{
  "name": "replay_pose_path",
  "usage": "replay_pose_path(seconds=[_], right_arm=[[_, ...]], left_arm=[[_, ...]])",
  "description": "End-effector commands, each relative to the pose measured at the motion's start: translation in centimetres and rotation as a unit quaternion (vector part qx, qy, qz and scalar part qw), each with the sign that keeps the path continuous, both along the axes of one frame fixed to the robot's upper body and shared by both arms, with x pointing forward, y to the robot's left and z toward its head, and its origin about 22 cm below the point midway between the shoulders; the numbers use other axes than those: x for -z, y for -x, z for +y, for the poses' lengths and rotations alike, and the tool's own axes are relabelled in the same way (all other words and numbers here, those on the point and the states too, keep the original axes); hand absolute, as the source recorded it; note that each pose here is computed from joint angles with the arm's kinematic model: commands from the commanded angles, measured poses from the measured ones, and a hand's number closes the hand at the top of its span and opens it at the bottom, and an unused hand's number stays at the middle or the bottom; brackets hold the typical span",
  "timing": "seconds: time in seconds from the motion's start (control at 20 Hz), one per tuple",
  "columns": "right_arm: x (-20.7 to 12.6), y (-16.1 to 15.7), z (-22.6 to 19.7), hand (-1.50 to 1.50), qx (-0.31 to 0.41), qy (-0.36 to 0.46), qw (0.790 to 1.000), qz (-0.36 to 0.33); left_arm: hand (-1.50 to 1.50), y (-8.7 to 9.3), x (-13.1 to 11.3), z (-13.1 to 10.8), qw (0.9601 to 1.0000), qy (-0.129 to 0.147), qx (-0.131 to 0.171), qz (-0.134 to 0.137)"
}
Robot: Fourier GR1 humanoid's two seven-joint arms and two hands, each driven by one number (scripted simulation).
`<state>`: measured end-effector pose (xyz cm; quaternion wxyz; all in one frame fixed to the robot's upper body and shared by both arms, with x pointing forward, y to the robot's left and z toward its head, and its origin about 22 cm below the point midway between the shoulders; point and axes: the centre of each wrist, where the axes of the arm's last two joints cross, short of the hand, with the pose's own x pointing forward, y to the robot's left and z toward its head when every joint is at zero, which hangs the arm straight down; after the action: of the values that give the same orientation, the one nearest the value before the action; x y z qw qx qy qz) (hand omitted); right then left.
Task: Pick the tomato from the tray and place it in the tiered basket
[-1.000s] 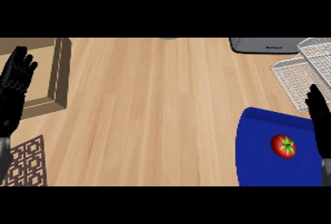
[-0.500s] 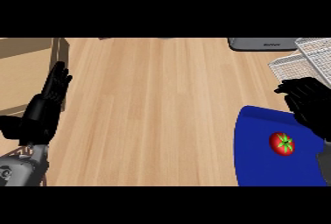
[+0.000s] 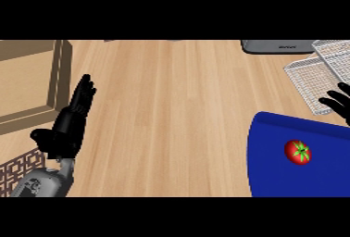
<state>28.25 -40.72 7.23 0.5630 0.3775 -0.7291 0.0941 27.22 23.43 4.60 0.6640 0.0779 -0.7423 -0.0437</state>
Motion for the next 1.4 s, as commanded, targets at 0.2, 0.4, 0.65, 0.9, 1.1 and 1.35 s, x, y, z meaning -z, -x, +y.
replay_pose_path(seconds=[0.2, 0.4, 0.65, 0.9, 1.1, 1.35], right_arm=[[-13.9, 1.5, -7.7, -1.5, -0.088, 0.251, 0.953, -0.143], [-21.1, 2.6, -5.6, -1.5, -0.075, 0.38, 0.896, -0.217], [-24.1, 4.7, -2.5, -1.5, -0.069, 0.492, 0.827, -0.263], [-22.9, 6.3, -0.4, -1.5, -0.087, 0.536, 0.792, -0.279], [-20.6, 6.7, 1.8, -1.5, -0.083, 0.555, 0.779, -0.28], [-20.5, 7.2, 2.0, -1.5, -0.082, 0.575, 0.762, -0.285]], left_arm=[[0.0, -0.2, 0.6, -0.7, 0.9999, -0.004, -0.009, 0.004], [0.0, 0.2, 1.2, -1.5, 1.0, -0.002, -0.006, 0.006], [0.0, 0.9, 1.9, -1.7, 0.9999, -0.003, -0.009, 0.009], [0.0, 0.5, 2.1, -2.8, 1.0, 0.001, -0.007, 0.006], [0.0, 0.9, 2.4, -3.0, 0.9998, -0.017, 0.0, 0.008], [0.0, 0.4, 1.3, -3.7, 1.0, 0.001, -0.001, 0.004]])
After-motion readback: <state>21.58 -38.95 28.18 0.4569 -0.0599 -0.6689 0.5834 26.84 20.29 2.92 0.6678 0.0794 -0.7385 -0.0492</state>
